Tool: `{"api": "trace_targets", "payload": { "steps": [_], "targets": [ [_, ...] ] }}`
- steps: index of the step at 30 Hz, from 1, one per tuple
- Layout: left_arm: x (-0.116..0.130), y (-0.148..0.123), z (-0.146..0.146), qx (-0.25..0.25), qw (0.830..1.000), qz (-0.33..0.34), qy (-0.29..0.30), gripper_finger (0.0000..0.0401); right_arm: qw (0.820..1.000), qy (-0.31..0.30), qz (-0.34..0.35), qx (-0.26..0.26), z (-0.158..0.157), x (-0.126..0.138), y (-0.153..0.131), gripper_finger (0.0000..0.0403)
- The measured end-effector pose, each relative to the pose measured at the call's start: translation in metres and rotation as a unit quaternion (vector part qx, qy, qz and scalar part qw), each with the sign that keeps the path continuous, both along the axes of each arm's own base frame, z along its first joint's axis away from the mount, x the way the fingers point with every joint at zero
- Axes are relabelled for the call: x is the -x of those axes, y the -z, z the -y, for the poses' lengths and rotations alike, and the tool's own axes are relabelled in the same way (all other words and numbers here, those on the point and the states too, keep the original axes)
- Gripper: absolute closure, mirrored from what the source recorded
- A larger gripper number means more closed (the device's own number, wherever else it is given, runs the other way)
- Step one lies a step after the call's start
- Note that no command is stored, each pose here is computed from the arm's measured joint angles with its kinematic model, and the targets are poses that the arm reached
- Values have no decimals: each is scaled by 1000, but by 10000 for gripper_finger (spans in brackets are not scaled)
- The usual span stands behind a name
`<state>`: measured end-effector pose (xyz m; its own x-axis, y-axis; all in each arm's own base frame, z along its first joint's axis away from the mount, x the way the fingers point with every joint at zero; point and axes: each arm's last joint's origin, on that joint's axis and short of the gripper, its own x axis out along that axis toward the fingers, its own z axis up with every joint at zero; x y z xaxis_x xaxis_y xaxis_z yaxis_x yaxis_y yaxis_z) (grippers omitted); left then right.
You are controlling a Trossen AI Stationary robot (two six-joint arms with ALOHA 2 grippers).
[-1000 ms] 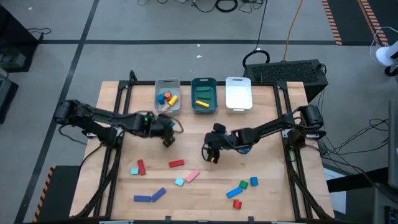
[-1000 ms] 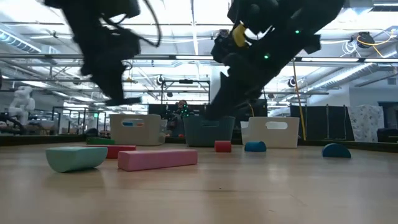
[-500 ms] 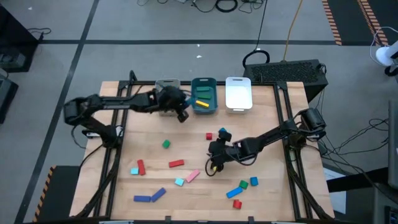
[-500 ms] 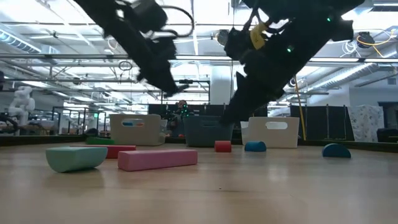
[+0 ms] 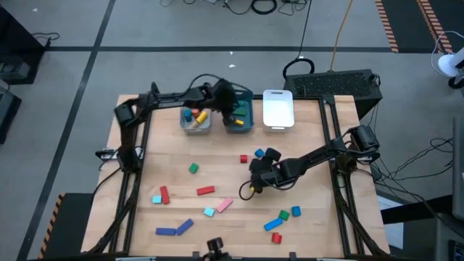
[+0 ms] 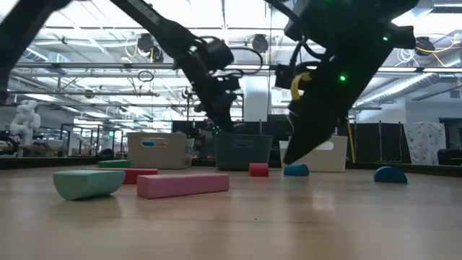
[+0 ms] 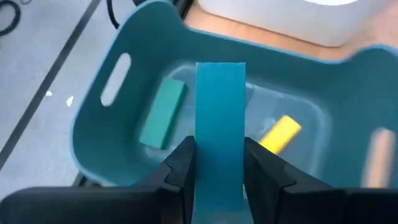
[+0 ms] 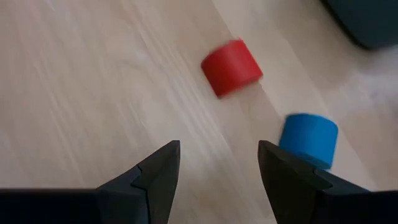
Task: Sort blocks by size
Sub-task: Put the dark blue rectangle block into the blue bin, then put the left red rectangle block into the blue bin
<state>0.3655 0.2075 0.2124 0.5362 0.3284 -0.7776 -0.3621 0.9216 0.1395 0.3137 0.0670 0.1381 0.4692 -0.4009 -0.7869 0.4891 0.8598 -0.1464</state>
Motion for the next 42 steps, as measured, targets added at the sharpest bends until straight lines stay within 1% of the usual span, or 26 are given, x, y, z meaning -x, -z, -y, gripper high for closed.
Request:
{"api": "trace_targets", "payload": {
  "steps": [3,7,11,15,21,27,31,36,42],
  "targets": [
    [-9,5,-14,7,1000,-25,2,301,1000,7,-1,8,0,1,0,202],
    [-20,12,-27,15,999,-44,3,301,1000,6,5,7,-1,0,0,202],
    [-32,17,-33,21,998,-58,12,300,1000,6,7,7,-1,0,0,202],
    [-39,21,-37,32,997,-76,13,300,1000,7,9,5,-2,0,-1,202],
    [-40,23,-37,40,996,-85,10,293,1000,8,10,4,-2,0,-1,202],
    [-40,23,-37,39,996,-84,10,245,1000,2,14,10,-2,-1,-1,202],
    [-40,23,-37,39,996,-83,9,224,999,-7,25,33,0,-5,-3,202],
    [-40,23,-37,40,996,-83,8,220,998,-20,38,43,2,-9,-6,202],
    [-36,14,-35,38,995,-87,6,219,998,-26,39,47,2,-10,-6,202]
  ]
}}
